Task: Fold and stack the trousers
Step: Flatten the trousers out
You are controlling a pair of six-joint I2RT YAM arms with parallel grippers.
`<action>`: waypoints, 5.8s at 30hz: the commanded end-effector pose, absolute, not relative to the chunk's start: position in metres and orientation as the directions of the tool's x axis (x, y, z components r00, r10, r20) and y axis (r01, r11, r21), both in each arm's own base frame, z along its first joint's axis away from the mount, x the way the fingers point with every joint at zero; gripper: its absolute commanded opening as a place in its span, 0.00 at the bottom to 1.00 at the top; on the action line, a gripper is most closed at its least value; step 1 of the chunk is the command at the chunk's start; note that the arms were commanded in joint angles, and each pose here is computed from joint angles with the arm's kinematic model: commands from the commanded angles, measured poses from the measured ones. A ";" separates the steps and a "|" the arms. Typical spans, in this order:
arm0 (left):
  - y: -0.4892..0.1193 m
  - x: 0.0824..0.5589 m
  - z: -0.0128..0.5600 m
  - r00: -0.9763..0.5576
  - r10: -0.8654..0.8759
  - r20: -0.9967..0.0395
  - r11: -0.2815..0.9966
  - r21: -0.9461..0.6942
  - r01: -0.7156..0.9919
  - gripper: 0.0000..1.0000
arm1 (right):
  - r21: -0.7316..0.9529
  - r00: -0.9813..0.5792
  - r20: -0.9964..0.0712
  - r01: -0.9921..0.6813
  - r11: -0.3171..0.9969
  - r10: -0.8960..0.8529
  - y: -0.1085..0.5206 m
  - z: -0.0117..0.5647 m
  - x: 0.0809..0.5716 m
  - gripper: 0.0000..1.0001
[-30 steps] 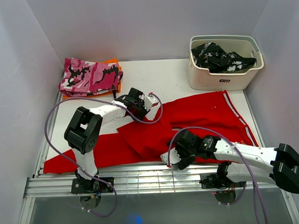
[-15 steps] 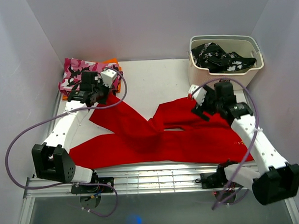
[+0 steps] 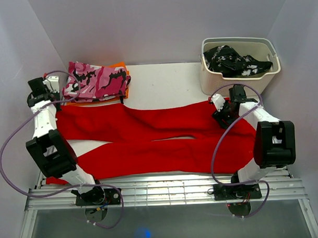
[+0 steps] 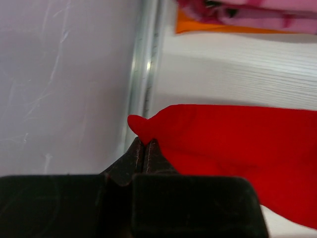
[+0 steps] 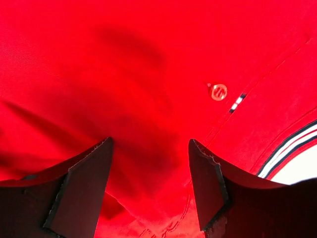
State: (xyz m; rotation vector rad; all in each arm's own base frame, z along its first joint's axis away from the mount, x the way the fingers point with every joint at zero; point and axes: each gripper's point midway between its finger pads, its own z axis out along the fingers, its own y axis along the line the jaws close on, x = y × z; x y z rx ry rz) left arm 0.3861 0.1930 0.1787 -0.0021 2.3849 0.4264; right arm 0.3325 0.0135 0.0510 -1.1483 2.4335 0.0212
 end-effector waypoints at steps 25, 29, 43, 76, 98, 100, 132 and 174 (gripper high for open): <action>0.212 0.433 0.149 -0.752 0.160 -0.639 0.978 0.207 0.032 0.77 | -0.087 -0.649 -0.504 -0.619 0.781 -0.570 -0.026 0.123 0.341 0.93; 0.165 0.379 0.160 -0.727 0.331 -0.601 0.943 0.183 0.278 0.81 | -0.194 -0.523 -0.457 -0.731 0.654 -0.720 -0.038 0.135 0.315 0.90; 0.084 0.372 0.121 -0.733 0.234 -0.638 0.891 -0.160 0.424 0.61 | -0.117 -0.587 -0.512 -0.676 0.727 -0.628 -0.037 0.120 0.408 0.76; 0.236 0.086 0.121 -0.958 -0.192 -0.213 0.981 -0.031 -0.190 0.92 | 0.141 -0.492 -0.327 -0.870 0.473 -0.807 0.004 0.117 0.236 0.81; 0.218 0.084 0.043 -0.767 -0.581 -0.275 0.811 -0.273 -0.517 0.74 | 0.141 -0.441 -0.194 -0.897 0.420 -0.876 -0.009 0.079 0.183 0.81; 0.216 0.083 0.036 -0.762 -0.589 -0.268 0.805 -0.274 -0.526 0.71 | 0.140 -0.441 -0.188 -0.896 0.420 -0.878 -0.010 0.079 0.184 0.81; 0.217 0.260 0.236 -0.701 -0.176 -0.691 0.982 -0.175 -0.074 0.00 | 0.154 -0.549 -0.020 -0.827 0.540 -0.835 -0.069 0.018 0.166 0.68; 0.178 0.258 0.096 -0.826 0.073 -0.559 0.988 -0.073 0.137 0.40 | 0.168 -0.557 -0.173 -0.829 0.533 -0.812 0.004 0.018 0.197 0.43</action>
